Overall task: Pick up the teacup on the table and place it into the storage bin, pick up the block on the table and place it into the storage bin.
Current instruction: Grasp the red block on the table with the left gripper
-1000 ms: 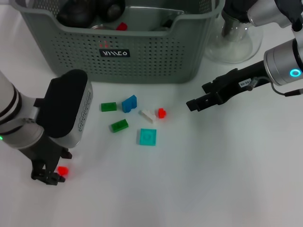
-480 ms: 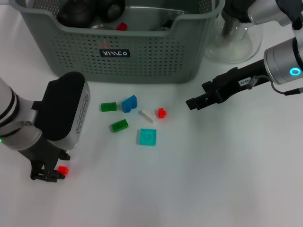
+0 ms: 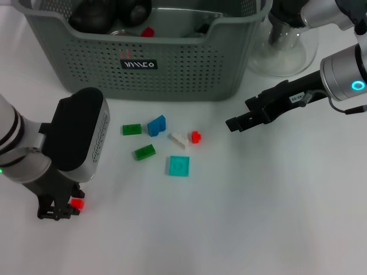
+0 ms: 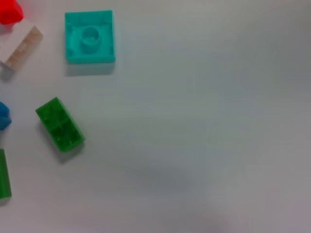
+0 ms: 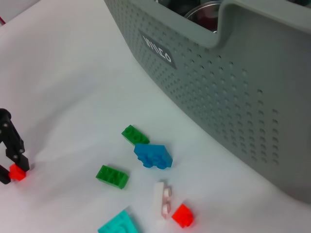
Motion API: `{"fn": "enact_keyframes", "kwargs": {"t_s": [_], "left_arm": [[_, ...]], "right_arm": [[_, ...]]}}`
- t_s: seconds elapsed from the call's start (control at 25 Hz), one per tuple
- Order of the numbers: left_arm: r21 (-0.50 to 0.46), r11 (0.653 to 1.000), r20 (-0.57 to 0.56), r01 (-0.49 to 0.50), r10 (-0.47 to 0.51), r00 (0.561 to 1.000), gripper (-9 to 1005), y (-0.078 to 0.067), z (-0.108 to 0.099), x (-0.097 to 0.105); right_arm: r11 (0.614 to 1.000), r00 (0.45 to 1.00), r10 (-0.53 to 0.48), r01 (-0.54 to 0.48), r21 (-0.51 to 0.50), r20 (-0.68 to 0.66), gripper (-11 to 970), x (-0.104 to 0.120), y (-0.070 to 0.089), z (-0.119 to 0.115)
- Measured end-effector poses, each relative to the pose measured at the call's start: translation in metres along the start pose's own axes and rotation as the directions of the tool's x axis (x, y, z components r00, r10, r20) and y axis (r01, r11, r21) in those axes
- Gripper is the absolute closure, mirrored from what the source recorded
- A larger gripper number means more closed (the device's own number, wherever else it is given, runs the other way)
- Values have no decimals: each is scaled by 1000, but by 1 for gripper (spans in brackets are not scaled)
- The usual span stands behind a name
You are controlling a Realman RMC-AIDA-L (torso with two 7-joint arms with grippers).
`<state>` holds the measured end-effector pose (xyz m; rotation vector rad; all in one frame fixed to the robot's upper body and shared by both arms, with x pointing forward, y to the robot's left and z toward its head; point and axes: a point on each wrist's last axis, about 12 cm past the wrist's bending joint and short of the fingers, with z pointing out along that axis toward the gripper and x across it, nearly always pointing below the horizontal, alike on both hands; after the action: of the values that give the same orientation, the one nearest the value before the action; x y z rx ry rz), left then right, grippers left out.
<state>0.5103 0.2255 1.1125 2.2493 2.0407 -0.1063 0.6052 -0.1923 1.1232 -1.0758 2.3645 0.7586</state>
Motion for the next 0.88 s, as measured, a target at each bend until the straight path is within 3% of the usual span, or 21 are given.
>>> {"fn": "enact_keyframes", "kwargs": {"t_s": [0.88], "left_arm": [[4,1000,0,24,-24,1000,789,-1,2,1]], "right_arm": [[1000,1000,-1,1,3,3,75,-1,0,-1]]}}
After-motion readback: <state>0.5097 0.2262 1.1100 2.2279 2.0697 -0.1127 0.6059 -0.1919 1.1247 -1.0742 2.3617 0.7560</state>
